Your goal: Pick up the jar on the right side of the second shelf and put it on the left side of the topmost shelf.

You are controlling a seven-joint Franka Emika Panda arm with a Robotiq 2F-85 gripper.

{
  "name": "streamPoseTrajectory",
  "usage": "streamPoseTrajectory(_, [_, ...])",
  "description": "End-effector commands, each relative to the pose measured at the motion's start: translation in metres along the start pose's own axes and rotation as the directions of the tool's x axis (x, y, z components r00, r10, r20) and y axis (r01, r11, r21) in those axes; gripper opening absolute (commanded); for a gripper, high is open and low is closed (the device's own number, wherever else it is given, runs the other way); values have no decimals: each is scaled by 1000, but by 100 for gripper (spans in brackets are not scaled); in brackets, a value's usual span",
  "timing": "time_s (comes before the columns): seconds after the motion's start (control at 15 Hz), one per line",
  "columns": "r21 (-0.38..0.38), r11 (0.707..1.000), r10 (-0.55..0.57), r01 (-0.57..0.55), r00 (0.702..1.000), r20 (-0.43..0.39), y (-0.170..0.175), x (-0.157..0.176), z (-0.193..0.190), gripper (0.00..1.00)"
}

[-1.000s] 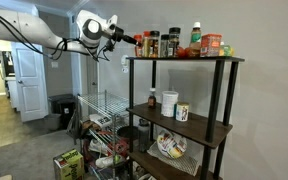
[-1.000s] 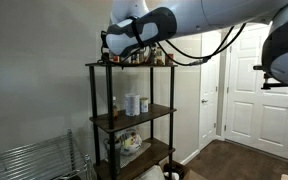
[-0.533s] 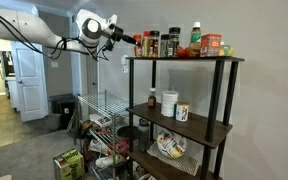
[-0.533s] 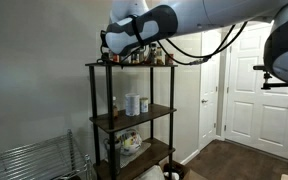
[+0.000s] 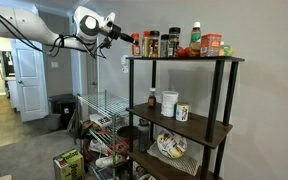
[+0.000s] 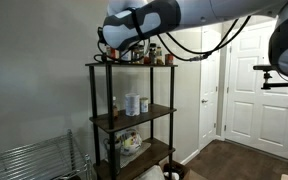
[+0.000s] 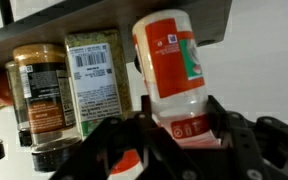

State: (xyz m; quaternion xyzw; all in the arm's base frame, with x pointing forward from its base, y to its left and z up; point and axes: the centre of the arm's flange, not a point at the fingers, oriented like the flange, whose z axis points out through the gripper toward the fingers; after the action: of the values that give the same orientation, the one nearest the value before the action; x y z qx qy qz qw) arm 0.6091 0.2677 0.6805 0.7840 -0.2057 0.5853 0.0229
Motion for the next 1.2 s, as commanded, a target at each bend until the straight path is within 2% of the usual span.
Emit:
streamPoseTrajectory(0.0, [-10,1000,14,-14,1000,24,3,8,-3,30])
streamPoseTrajectory(0.07, [-12,1000,14,-14,1000,25,4,8,-3,30])
streamPoseTrajectory(0.13, [-17,1000,17,-17,999,31,4,8,-2,80])
streamPoseTrajectory(0.2, [-19,1000,18,-17,999,34,5,7,-1,81])
streamPoseTrajectory(0.4, [-23,1000,17,-16,999,37,7,7,0,99])
streamPoseTrajectory(0.73, [-17,1000,3,-3,999,40,9,-3,-6,100])
streamPoseTrajectory(1.13, [-7,999,-52,52,998,23,18,-16,-41,100])
